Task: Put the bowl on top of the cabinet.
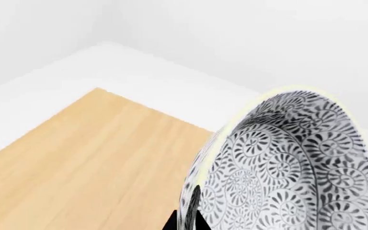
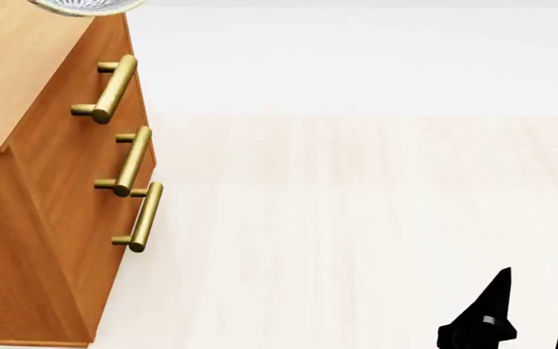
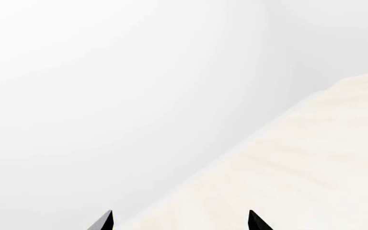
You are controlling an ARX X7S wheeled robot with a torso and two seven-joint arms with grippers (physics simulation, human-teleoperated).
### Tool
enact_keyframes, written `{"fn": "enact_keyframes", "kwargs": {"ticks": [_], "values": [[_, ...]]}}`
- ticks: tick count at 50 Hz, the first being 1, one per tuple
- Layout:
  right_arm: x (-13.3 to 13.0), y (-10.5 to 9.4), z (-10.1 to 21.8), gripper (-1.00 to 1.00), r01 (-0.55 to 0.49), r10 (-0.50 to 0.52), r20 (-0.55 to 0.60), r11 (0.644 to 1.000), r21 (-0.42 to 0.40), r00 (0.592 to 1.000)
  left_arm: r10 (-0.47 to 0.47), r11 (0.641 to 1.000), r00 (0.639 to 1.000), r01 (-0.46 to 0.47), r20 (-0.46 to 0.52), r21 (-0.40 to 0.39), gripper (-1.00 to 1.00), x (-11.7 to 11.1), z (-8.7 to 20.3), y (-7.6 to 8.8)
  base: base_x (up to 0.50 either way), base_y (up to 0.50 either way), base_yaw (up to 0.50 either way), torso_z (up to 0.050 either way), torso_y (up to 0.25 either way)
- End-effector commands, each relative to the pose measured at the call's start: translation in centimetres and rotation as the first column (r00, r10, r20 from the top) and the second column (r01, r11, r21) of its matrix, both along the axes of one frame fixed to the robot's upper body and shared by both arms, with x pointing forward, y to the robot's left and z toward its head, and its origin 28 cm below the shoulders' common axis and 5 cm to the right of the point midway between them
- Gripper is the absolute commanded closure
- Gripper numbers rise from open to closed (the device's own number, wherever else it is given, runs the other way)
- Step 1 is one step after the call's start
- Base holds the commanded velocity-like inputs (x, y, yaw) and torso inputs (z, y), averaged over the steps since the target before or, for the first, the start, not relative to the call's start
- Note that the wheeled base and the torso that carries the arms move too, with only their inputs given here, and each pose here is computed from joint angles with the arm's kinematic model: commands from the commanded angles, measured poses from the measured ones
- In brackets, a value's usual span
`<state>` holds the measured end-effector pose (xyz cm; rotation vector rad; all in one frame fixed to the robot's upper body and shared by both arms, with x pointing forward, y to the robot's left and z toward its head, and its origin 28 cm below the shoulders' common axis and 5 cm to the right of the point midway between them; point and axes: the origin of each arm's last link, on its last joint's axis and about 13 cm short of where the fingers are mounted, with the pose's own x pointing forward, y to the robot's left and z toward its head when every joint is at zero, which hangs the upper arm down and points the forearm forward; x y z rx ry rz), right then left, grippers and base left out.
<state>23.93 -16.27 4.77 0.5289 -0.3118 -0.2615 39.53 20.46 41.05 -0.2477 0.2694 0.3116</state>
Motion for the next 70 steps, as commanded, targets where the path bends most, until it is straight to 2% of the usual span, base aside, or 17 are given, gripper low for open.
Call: {"fn": "enact_keyframes", "kwargs": {"ticks": [1, 12, 28, 34, 35, 44, 52, 57, 63, 70], "values": [[-0.1, 0.1, 0.0, -1.00, -0.001, 0.002, 0.028, 1.000, -0.019, 1.000, 0.031, 0.994, 0.999, -0.029, 0.013, -0.103, 1.00, -0.3, 1.0, 0.5, 0.00, 0.00, 0.00, 0.000, 0.000], [-0.3, 0.2, 0.1, -1.00, 0.006, -0.005, 0.035, 1.000, -0.024, 0.999, 0.062, 0.983, 0.997, -0.055, 0.037, -0.172, 1.00, -1.0, 2.9, 1.4, 0.00, 0.00, 0.00, 0.001, 0.001], [-0.3, 0.1, 0.1, -1.00, 0.010, -0.009, 0.036, 1.000, -0.024, 0.999, 0.082, 0.971, 0.996, -0.073, 0.028, -0.226, 1.00, -0.5, 2.0, 1.8, 0.00, 0.00, 0.00, 0.000, 0.000], [-0.5, 0.2, 0.1, -1.00, 0.009, -0.008, 0.039, 1.000, -0.027, 0.999, 0.128, 0.961, 0.991, -0.117, 0.031, -0.251, 1.00, -0.3, 2.0, 1.9, 0.00, 0.00, 0.00, 0.000, 0.000], [-0.6, 0.2, 0.1, -1.00, 0.008, -0.007, 0.040, 1.000, -0.028, 0.999, 0.162, 0.954, 0.986, -0.147, 0.035, -0.262, 1.00, -0.2, 2.1, 2.0, 0.00, 0.00, 0.00, 0.000, 0.000], [-0.6, 0.2, 0.1, -1.00, 0.006, -0.004, 0.041, 1.000, -0.031, 0.999, 0.186, 0.947, 0.982, -0.171, 0.031, -0.271, 1.00, 0.0, 1.6, 2.2, 0.00, 0.00, 0.00, 0.000, 0.001], [-0.5, 0.3, 0.1, -1.00, 0.004, -0.003, 0.039, 0.999, -0.032, 0.999, 0.278, 0.926, 0.959, -0.256, 0.043, -0.279, 1.00, 0.4, 1.5, 2.8, 0.00, 0.00, 0.00, 0.000, 0.000], [-0.5, 0.3, 0.1, -1.00, 0.004, -0.003, 0.039, 0.999, -0.033, 0.999, 0.283, 0.925, 0.958, -0.261, 0.041, -0.277, 1.00, 0.3, 1.6, 2.8, 0.00, 0.00, 0.00, 0.000, 0.000], [-0.5, 0.4, 0.1, -1.00, 0.002, -0.001, 0.038, 0.999, -0.035, 0.999, 0.337, 0.904, 0.940, -0.311, 0.041, -0.294, 1.00, 0.5, 1.5, 3.3, 0.00, 0.00, 0.00, 0.000, 0.000], [-0.5, 0.4, 0.0, -1.00, -0.002, 0.003, 0.035, 0.999, -0.038, 0.999, 0.324, 0.905, 0.945, -0.297, 0.040, -0.305, 1.00, 0.6, 1.2, 3.5, 0.00, 0.00, 0.00, 0.000, 0.001]]}}
